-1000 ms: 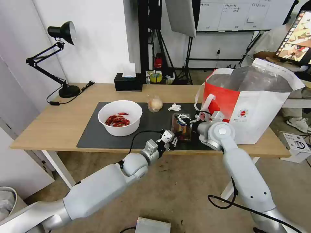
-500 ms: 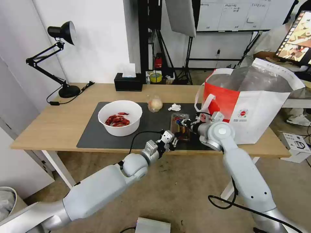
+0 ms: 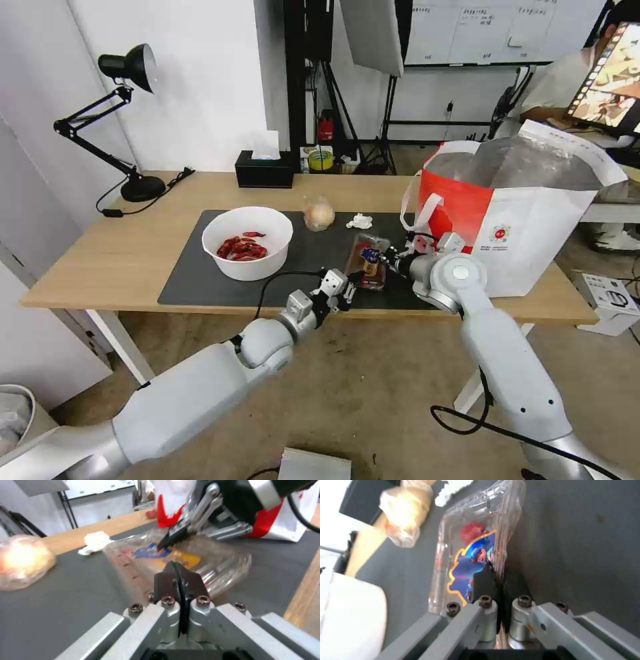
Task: Pick up the trash from the table and place it into the takeout bag.
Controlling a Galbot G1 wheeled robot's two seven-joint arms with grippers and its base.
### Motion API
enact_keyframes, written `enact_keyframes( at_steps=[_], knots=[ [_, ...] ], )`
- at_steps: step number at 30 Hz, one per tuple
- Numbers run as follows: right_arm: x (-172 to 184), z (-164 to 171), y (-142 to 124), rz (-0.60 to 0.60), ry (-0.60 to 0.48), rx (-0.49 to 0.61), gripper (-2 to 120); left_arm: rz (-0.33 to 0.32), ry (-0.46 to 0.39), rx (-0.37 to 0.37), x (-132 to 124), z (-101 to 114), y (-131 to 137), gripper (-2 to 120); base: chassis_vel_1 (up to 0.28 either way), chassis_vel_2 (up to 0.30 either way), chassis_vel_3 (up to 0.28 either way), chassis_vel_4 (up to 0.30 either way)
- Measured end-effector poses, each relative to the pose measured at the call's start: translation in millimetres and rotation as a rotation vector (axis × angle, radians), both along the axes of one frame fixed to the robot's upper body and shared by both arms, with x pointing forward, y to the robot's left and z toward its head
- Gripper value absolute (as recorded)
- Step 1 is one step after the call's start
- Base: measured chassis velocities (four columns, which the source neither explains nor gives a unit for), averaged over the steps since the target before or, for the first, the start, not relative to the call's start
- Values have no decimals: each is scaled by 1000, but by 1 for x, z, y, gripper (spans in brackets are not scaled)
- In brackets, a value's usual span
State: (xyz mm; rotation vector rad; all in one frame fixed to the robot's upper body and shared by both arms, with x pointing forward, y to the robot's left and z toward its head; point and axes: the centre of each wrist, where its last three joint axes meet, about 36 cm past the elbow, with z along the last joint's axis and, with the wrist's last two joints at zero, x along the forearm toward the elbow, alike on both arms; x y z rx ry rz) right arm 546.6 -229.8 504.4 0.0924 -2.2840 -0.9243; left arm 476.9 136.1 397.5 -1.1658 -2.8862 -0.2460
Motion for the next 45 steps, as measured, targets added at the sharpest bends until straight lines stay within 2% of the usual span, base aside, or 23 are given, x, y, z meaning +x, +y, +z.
enact_keyframes(
  at_steps=[7,14,20,24,31,33,36,37,40,43,44,45],
  knots=[
    [-6,9,-1,18,-62,30,0,65,-11,-15,-14,10,37,0,0,0,0,0],
    [-14,14,2,41,-92,41,0,90,-6,-15,-31,7,65,0,0,0,0,0],
    [-22,14,7,61,-101,43,0,82,-14,21,-39,4,90,0,0,0,0,0],
    [-27,19,10,75,-116,42,0,63,-31,44,-45,10,109,0,0,0,0,0],
    [-36,33,13,122,-213,87,0,8,-65,82,-59,20,146,0,0,0,0,0],
    [-36,33,13,123,-217,90,0,7,-65,82,-59,20,147,0,0,0,0,0],
    [-42,49,17,148,-330,126,0,5,-97,85,-70,28,166,14,0,0,0,0],
    [-42,49,17,148,-330,126,0,5,-97,85,-70,28,166,14,0,0,0,0],
    [-47,65,22,166,-438,148,0,16,-132,65,-71,37,174,28,0,0,0,0],
    [-49,71,23,163,-492,160,0,13,-146,55,-72,40,176,35,0,0,0,0],
    [-50,79,24,152,-546,169,0,4,-155,51,-72,42,177,43,0,0,0,0],
    [-50,79,24,152,-546,169,0,4,-155,51,-72,42,177,43,0,0,0,0]
  ],
)
